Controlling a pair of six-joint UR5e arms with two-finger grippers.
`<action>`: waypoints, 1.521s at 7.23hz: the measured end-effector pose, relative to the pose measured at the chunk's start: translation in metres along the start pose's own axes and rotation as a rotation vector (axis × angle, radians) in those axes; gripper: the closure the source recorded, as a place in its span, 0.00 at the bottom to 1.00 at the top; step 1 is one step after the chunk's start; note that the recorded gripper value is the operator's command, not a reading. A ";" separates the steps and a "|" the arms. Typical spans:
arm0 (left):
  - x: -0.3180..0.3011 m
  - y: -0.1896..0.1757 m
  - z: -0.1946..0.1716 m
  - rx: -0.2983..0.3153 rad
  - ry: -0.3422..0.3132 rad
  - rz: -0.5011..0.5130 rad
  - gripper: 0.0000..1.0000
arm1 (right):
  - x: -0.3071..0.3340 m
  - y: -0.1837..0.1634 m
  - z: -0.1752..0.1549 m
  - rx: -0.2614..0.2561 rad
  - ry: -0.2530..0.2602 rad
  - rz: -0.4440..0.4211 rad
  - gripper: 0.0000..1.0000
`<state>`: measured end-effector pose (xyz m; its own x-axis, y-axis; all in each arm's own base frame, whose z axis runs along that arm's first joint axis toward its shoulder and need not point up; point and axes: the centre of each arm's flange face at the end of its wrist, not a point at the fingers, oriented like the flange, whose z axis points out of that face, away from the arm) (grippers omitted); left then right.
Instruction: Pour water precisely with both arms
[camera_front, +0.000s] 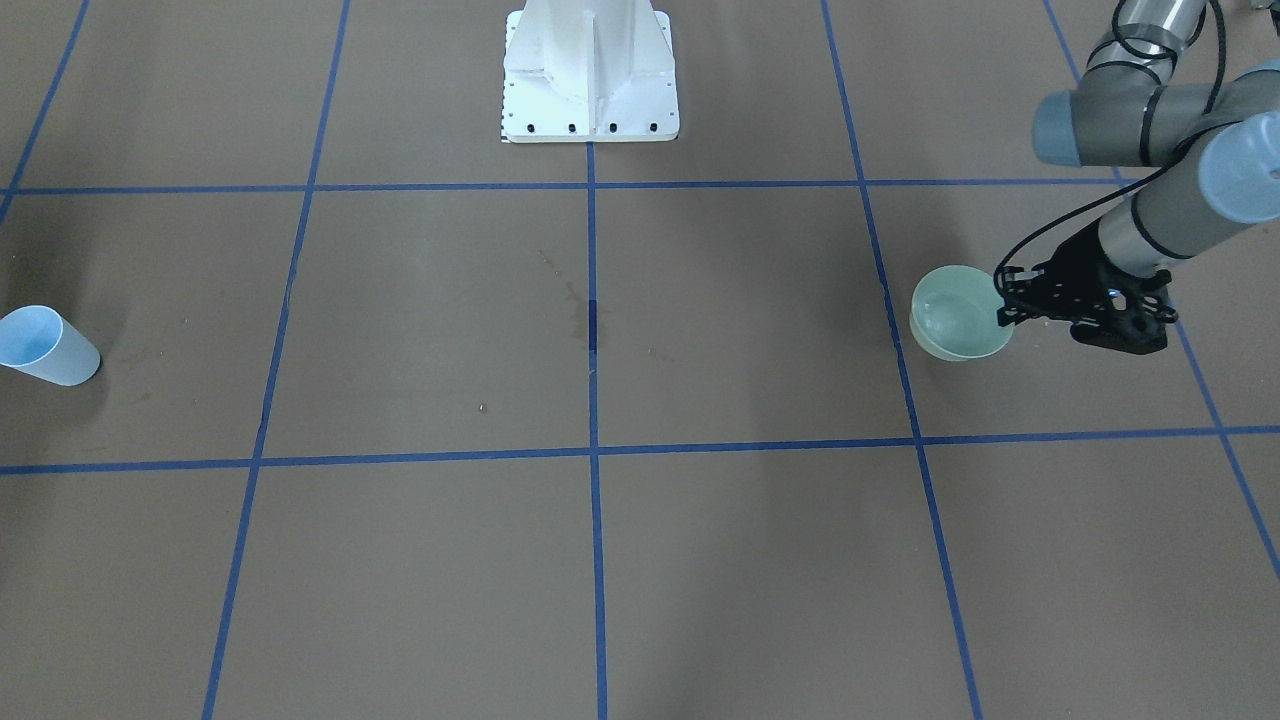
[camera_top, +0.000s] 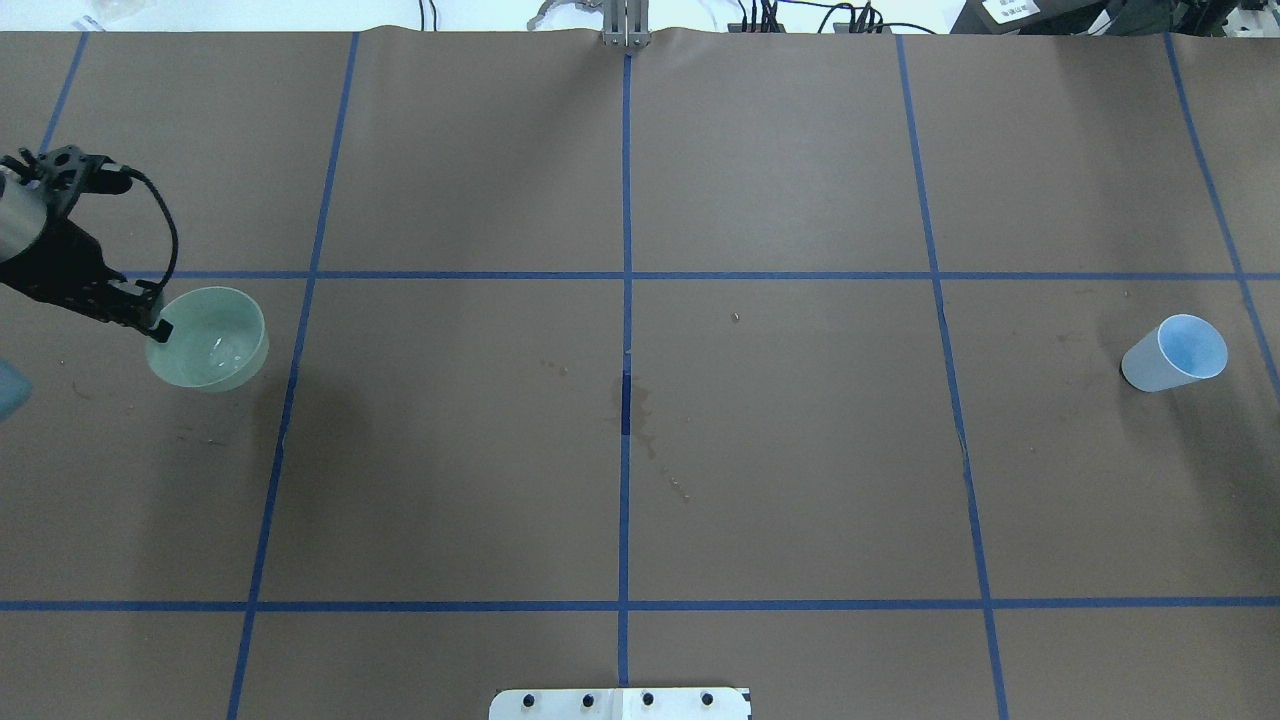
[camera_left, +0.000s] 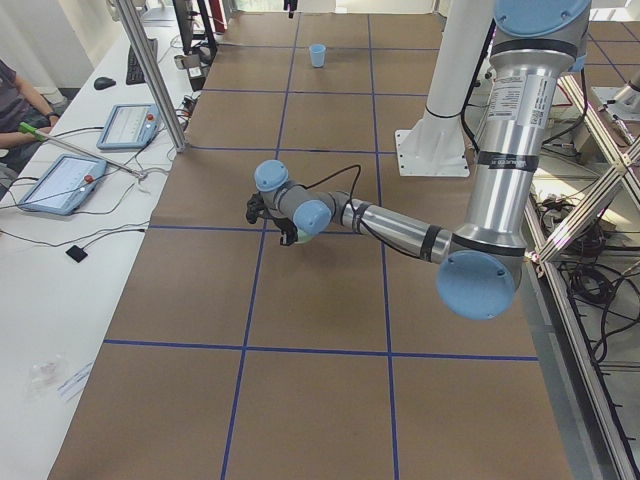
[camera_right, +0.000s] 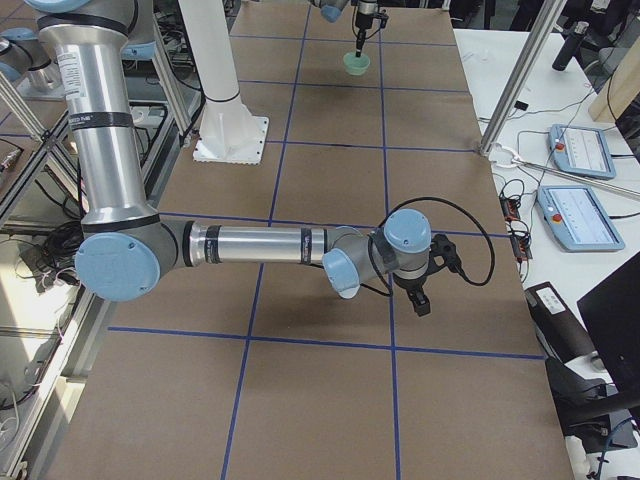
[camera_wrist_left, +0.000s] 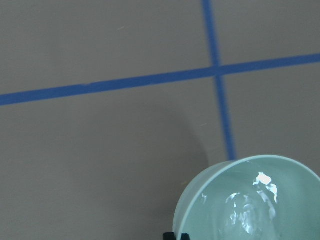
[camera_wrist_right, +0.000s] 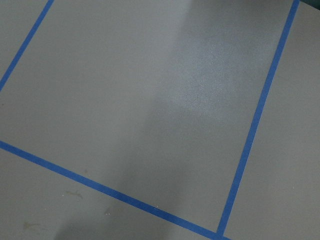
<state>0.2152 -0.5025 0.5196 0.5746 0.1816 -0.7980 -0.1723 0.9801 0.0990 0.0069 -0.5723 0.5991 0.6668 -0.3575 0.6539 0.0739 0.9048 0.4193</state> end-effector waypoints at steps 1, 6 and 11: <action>-0.032 0.012 0.000 -0.009 -0.012 0.020 1.00 | 0.000 0.000 0.000 0.000 0.003 0.000 0.01; -0.106 0.037 0.031 -0.030 -0.030 0.041 0.20 | 0.000 0.000 0.000 0.001 0.010 0.001 0.01; -0.126 0.019 -0.011 0.047 -0.005 0.000 0.01 | 0.001 -0.001 0.000 -0.014 0.013 0.044 0.00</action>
<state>0.1306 -0.5075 0.6154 0.5787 0.1819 -0.7950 -0.1349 0.9827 0.1267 0.0075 -0.5730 0.5990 0.6795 -0.3144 0.6629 0.0550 0.9228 0.3813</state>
